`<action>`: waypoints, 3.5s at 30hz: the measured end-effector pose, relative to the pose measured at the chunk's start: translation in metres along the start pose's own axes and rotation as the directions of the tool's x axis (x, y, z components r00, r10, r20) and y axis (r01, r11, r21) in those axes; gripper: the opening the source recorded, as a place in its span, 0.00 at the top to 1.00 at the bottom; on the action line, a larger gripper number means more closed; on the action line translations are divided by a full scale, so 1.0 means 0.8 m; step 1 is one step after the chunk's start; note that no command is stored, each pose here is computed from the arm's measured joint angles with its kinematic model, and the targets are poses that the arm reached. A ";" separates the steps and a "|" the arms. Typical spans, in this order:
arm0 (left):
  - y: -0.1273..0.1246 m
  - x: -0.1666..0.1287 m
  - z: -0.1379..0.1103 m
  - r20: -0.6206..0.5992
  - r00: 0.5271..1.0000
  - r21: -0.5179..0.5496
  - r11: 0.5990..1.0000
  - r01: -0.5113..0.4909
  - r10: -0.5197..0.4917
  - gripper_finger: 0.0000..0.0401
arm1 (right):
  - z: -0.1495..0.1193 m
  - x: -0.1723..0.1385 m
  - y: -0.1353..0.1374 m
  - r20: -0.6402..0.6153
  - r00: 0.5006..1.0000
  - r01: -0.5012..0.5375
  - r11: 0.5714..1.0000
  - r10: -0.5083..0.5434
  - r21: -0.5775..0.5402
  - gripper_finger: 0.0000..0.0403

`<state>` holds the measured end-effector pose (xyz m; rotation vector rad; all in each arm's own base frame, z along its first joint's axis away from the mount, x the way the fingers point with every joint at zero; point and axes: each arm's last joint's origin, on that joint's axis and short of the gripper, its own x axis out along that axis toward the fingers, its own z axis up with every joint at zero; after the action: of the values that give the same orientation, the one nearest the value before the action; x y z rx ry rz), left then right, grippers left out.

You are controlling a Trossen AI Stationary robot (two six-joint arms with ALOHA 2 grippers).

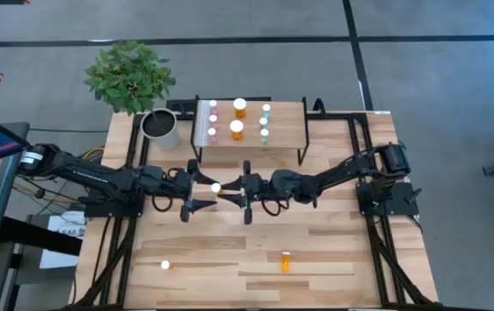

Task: Pick and place medicine bottles onto shelf by color
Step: Put the top small orange pill bottle on the shelf

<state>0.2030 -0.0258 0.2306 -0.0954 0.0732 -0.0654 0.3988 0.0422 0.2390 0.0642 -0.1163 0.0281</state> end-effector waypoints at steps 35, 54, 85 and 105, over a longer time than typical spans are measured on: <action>-0.002 0.024 -0.003 0.113 0.993 -0.050 0.998 0.034 -0.028 0.52 | 0.005 -0.001 0.008 0.047 0.999 -0.018 1.000 0.017 0.006 0.74; -0.003 0.024 -0.004 0.100 0.994 -0.061 0.997 0.055 -0.049 0.81 | 0.001 0.000 0.005 0.011 1.000 -0.009 0.998 0.009 0.059 0.56; 0.010 0.024 -0.017 -0.018 1.000 -0.054 0.998 -0.014 0.013 0.79 | 0.015 0.010 -0.013 -0.049 0.999 0.030 0.988 -0.023 0.149 0.33; 0.010 0.024 -0.019 -0.031 0.999 -0.053 0.998 -0.015 0.013 0.78 | 0.015 0.010 -0.014 -0.050 0.999 0.028 0.990 -0.022 0.141 0.60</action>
<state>0.2218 -0.0203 0.2136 -0.1470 0.1059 -0.0509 0.4061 0.0307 0.2509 0.2067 -0.0652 0.0128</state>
